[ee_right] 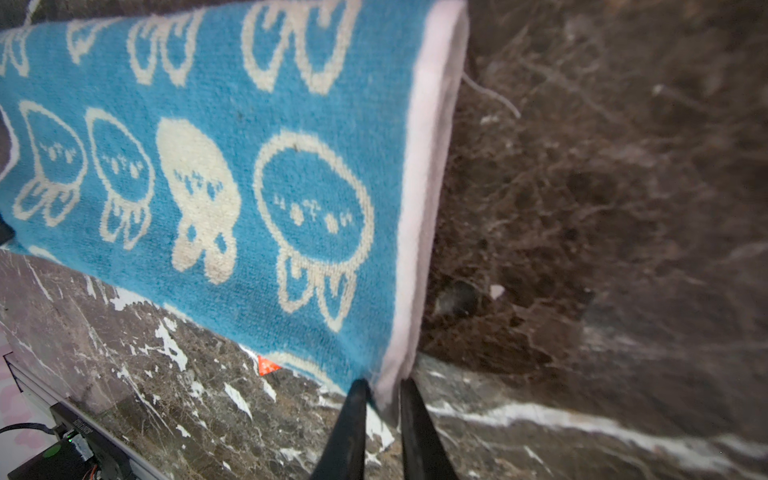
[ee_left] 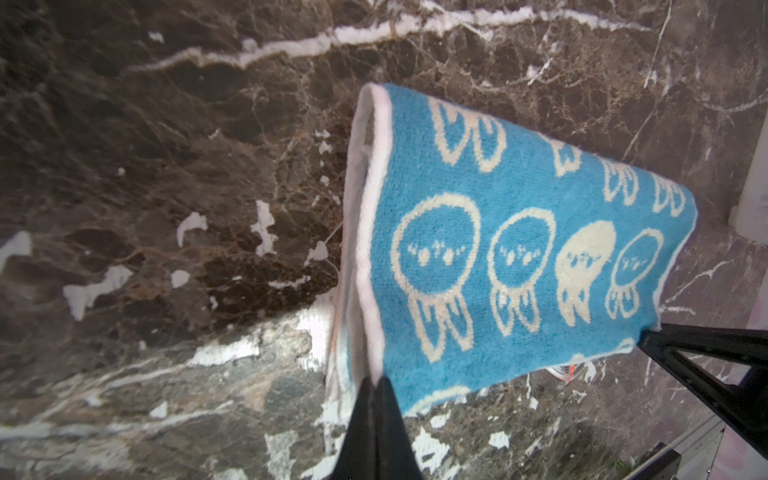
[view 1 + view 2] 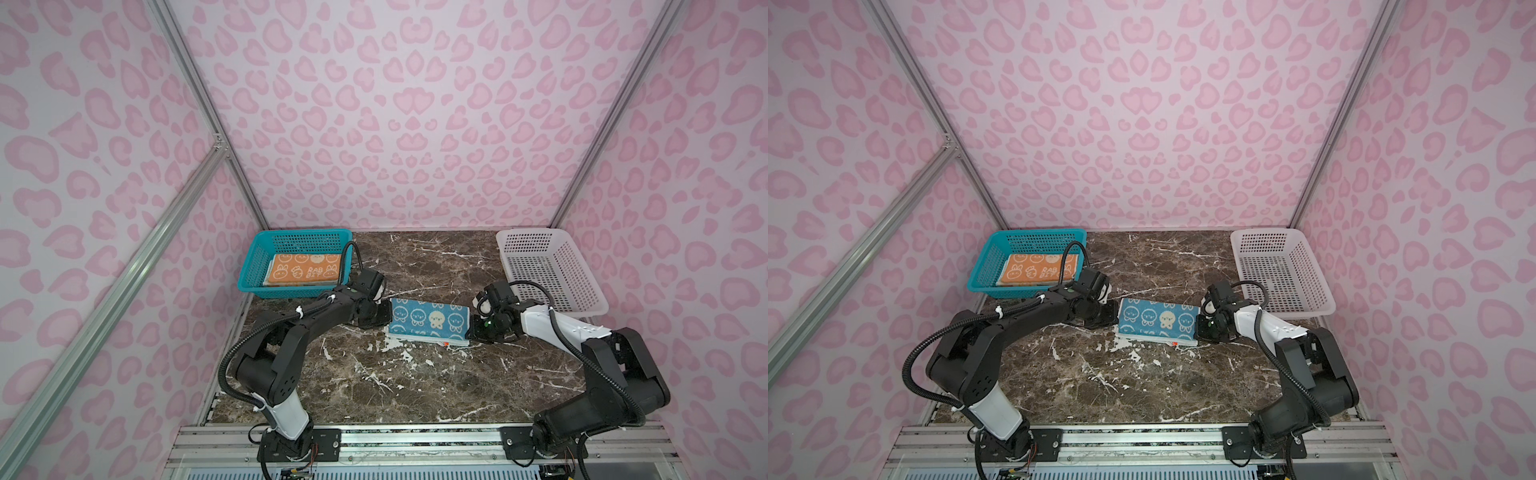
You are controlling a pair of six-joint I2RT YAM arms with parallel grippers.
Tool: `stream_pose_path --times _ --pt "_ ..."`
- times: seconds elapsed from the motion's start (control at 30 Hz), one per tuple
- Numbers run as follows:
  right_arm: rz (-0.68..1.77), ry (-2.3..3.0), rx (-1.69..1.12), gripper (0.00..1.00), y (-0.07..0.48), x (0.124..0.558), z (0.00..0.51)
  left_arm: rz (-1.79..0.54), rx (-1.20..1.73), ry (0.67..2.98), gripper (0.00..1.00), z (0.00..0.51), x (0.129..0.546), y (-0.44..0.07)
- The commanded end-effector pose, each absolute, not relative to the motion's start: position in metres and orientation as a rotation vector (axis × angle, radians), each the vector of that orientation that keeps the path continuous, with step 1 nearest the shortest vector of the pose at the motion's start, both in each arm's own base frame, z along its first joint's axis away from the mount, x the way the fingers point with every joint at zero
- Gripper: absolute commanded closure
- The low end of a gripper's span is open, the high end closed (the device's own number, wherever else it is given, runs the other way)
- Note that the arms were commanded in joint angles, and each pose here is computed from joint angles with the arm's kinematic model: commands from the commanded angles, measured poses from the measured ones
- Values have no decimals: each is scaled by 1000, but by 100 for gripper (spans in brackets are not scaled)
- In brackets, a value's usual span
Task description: Fold and stack the towels
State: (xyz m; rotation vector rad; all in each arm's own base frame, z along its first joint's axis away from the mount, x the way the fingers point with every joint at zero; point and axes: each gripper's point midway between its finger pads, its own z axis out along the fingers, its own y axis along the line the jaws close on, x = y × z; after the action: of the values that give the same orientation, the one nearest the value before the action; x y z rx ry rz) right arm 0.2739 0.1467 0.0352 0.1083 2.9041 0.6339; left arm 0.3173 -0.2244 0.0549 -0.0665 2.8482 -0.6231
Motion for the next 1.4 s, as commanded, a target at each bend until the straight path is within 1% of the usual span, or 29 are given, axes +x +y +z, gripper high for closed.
stream_pose_path --times 0.0,0.1,0.17,0.23,0.3,0.4,0.6,0.67,0.73,0.8,0.9,1.0,1.07,1.17,1.2,1.3,1.33,1.37 --pt "613 2909 95 81 146 274 33 -642 -71 2847 97 53 317 -227" --pt "603 2909 89 83 145 274 34 -644 -70 2848 97 53 316 -227" --pt "591 2900 87 92 144 274 36 -643 -68 2846 97 53 315 -227" --pt "572 2894 81 96 143 275 39 -639 -70 2843 97 54 315 -226" --pt "557 2887 60 95 143 276 43 -638 -70 2839 97 55 315 -226" --pt "512 2895 35 91 140 276 44 -640 -71 2841 97 55 315 -226" --pt "502 2907 34 80 140 274 41 -645 -74 2842 97 54 314 -227" --pt "500 2914 31 82 140 274 39 -643 -72 2843 97 54 314 -226" --pt "499 2915 31 88 141 273 37 -639 -70 2845 97 54 313 -226" --pt "506 2911 30 90 142 273 37 -635 -68 2845 97 54 313 -225" --pt "510 2916 27 89 144 273 35 -634 -71 2847 97 53 313 -225" --pt "501 2927 25 84 143 272 32 -637 -75 2846 97 54 313 -225" --pt "495 2934 22 83 142 272 29 -639 -74 2844 97 54 313 -226" --pt "506 2934 20 82 144 271 28 -639 -71 2845 97 54 313 -226" --pt "506 2936 22 84 144 271 28 -638 -72 2844 97 54 314 -226" --pt "505 2931 16 94 144 270 31 -639 -72 2843 97 55 314 -226" --pt "502 2922 13 99 144 272 34 -641 -73 2840 97 57 314 -226" --pt "497 2918 12 100 143 272 36 -645 -71 2833 97 60 315 -226"
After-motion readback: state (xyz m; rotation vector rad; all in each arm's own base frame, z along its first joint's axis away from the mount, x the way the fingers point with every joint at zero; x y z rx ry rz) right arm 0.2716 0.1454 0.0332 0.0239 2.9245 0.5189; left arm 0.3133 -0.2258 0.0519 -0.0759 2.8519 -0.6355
